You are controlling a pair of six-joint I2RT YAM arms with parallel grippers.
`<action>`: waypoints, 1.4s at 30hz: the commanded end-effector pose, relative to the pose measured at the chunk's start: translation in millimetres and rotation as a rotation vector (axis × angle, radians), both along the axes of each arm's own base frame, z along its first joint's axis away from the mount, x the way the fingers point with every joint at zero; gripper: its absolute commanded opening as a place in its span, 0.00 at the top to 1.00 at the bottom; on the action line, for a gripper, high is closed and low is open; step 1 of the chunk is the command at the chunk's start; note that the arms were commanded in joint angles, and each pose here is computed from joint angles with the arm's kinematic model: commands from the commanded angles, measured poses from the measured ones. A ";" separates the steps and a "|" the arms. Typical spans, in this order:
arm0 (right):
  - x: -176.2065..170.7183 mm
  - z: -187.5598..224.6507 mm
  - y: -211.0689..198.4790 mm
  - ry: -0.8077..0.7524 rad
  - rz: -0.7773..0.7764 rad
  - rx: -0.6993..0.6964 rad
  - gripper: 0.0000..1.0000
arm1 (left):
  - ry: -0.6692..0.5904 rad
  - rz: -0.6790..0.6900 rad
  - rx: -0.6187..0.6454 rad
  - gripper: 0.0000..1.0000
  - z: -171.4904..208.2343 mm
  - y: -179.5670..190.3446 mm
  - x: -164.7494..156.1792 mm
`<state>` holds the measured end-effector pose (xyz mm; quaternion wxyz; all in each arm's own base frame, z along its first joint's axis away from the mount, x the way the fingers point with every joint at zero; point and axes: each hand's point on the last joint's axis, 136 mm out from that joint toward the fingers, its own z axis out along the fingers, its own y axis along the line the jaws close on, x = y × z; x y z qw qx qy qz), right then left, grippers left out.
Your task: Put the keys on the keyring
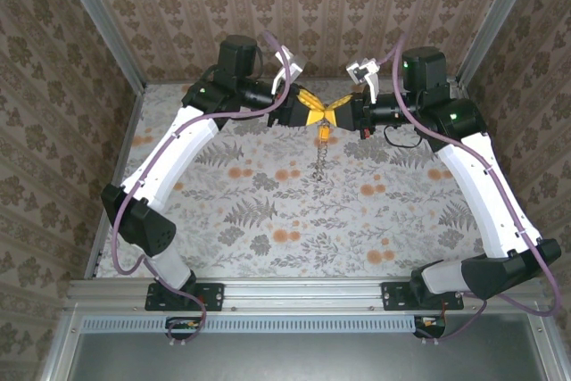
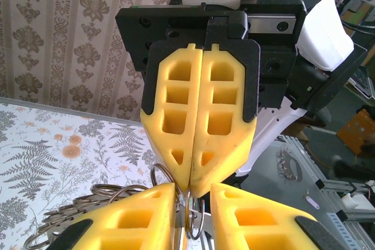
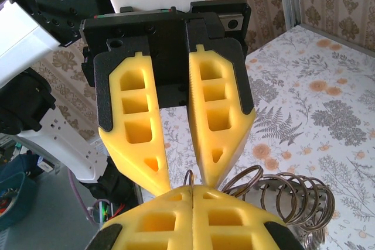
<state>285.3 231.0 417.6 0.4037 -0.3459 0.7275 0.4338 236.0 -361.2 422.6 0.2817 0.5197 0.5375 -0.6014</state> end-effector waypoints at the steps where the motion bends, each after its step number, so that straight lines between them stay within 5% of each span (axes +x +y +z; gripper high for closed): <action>1: 4.2 6.0 2.3 -0.049 -0.006 0.004 1.00 | -0.017 -0.053 -0.021 0.78 5.8 0.8 -11.2; 6: 5.2 5.8 1.9 -0.051 -0.012 0.004 1.00 | -0.024 -0.052 -0.021 0.72 5.1 3.7 -14.2; 14: 5.7 7.4 2.4 -0.050 -0.014 0.017 1.00 | -0.027 -0.063 -0.028 0.81 5.0 3.0 -16.6; 17: 5.1 8.0 2.7 -0.050 -0.011 0.023 1.00 | -0.032 -0.062 -0.025 1.00 3.2 0.3 -17.4; 23: 3.5 14.3 1.3 -0.056 -0.022 0.042 1.00 | -0.060 -0.056 -0.028 1.00 1.9 -2.2 -19.1; 29: -1.2 30.5 -18.7 -0.061 -0.085 0.103 0.70 | -0.098 -0.036 -0.052 1.00 10.5 1.5 -19.5; 34: -7.0 37.1 -41.7 -0.101 -0.176 0.148 0.63 | -0.113 -0.051 -0.072 1.00 18.9 5.0 -24.0; 42: -8.3 -8.6 -49.3 -0.044 -0.225 0.173 0.56 | -0.111 -0.078 -0.088 1.00 24.7 8.8 -27.2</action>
